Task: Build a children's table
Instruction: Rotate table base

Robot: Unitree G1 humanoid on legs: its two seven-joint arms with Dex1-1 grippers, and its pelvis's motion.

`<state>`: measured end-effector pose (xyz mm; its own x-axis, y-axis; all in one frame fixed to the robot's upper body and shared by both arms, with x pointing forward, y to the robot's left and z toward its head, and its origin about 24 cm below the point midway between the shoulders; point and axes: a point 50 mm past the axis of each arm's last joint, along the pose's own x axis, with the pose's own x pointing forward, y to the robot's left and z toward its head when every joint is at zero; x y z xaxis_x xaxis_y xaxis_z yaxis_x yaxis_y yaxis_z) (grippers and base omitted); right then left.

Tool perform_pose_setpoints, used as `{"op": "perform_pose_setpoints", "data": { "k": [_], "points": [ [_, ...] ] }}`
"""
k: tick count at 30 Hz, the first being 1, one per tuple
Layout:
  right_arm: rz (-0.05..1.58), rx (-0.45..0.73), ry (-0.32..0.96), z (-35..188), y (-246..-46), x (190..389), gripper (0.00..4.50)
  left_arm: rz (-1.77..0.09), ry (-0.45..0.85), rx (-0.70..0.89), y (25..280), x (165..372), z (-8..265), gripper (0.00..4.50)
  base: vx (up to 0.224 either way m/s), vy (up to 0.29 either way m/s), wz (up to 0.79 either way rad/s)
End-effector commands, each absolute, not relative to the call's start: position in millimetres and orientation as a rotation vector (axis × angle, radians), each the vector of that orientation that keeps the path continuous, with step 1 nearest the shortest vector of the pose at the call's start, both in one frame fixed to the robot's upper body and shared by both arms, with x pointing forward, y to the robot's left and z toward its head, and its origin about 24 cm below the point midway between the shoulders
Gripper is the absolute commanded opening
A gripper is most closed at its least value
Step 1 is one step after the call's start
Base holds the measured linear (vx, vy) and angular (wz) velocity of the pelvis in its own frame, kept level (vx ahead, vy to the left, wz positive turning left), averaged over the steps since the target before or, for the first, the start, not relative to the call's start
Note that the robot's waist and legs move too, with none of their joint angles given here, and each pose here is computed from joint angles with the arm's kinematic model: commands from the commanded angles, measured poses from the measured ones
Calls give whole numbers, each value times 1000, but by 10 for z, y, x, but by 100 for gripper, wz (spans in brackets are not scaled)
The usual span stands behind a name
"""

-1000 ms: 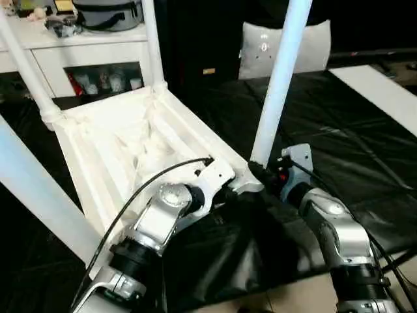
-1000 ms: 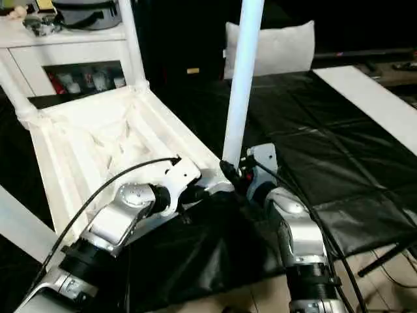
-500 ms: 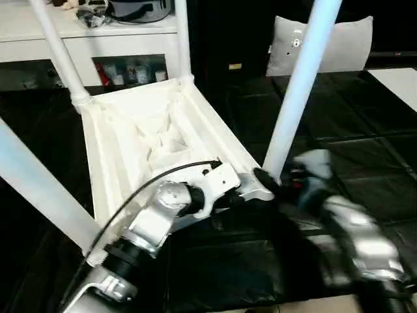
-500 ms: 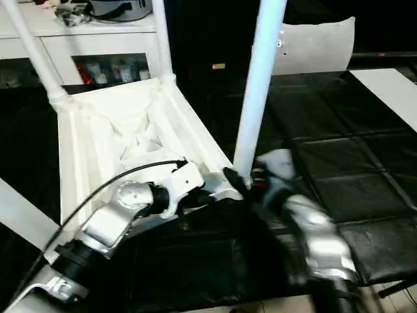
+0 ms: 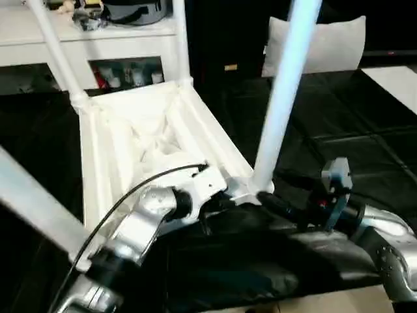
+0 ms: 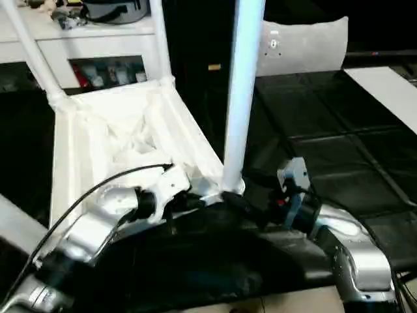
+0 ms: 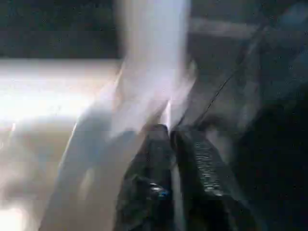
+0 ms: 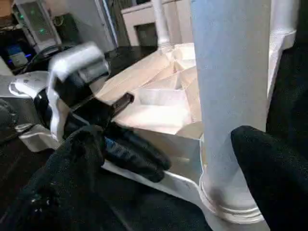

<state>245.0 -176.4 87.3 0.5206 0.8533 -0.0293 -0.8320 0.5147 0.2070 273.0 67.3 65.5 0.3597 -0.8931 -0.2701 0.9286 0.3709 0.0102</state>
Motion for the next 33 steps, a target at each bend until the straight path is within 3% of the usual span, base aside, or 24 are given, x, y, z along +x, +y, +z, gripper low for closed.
{"op": "perform_pose_setpoints", "data": {
  "k": [1,11,13,21,24,25,33],
  "points": [
    [1092,174,53,1034,-1585,2475,450,-1221,186,125,635,2628,745,69,0,0,0],
    [1123,229,24,1091,-1328,2519,450,-1105,228,33,865,2376,696,143,0,0,0],
    [1138,236,27,1095,-1316,2508,450,-1089,232,25,889,2359,694,177,0,0,0],
    [1157,231,43,1086,-1397,2444,450,-1018,296,34,1201,2215,621,226,0,0,0],
    [1122,268,25,1079,-1223,2514,450,-1035,328,31,1331,2109,592,238,0,0,0],
    [1119,274,26,1071,-1148,2531,450,-1034,331,28,1352,2092,595,264,0,0,0],
    [1088,277,62,991,-878,2584,450,-1007,313,-9,1331,2078,633,316,0,0,0]
  ]
}}
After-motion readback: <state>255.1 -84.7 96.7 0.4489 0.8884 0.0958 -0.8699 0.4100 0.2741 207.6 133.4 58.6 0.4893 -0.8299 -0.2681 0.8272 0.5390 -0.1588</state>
